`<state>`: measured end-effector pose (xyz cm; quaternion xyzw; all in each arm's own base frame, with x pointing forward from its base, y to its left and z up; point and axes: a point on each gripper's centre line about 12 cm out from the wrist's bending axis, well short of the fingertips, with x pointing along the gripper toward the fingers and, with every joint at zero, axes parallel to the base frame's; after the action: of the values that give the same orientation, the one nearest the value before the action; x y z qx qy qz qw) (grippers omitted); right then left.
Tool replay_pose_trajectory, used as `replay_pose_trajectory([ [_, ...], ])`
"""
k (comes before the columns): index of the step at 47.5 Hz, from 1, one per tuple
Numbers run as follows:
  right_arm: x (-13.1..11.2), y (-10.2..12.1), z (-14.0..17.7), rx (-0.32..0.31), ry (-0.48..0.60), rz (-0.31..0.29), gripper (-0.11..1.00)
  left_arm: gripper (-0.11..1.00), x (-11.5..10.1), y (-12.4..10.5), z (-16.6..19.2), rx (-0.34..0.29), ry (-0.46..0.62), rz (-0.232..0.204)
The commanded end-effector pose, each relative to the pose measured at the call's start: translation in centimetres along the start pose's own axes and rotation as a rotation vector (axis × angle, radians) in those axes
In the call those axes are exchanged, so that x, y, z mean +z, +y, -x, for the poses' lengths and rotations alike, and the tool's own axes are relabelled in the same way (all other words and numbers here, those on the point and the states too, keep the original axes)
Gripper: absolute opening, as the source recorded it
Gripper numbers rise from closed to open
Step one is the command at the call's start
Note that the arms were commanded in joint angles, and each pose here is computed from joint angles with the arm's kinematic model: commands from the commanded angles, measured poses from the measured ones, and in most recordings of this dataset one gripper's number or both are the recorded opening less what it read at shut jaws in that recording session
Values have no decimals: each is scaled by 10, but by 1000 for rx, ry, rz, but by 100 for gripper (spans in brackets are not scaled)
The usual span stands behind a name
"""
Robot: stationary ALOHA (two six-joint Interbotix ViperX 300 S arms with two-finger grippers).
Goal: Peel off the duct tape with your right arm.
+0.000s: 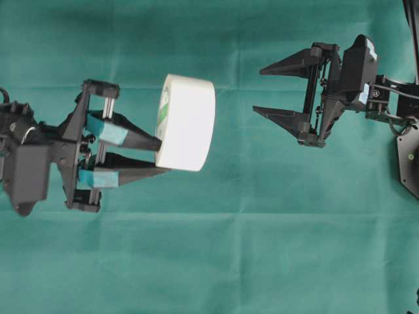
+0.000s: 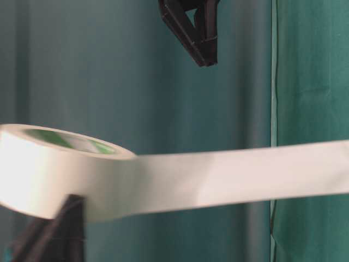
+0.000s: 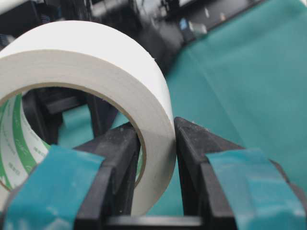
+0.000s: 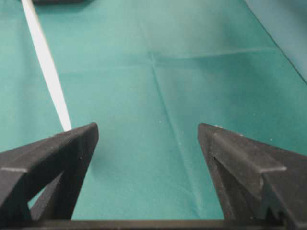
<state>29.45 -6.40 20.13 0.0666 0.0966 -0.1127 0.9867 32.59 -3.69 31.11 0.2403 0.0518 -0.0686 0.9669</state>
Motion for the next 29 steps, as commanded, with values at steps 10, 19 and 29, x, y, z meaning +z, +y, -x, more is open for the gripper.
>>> replay_pose_trajectory([
  [10,6,0,0,0,-22,-2,72,21,0,12,-3,-23,138,225],
  [19,7,0,-1,0,-25,-2,71,21,-8,13,-3,-32,206,296],
  [29,7,0,-1,0,-23,-2,71,21,-9,19,-2,-32,272,332],
])
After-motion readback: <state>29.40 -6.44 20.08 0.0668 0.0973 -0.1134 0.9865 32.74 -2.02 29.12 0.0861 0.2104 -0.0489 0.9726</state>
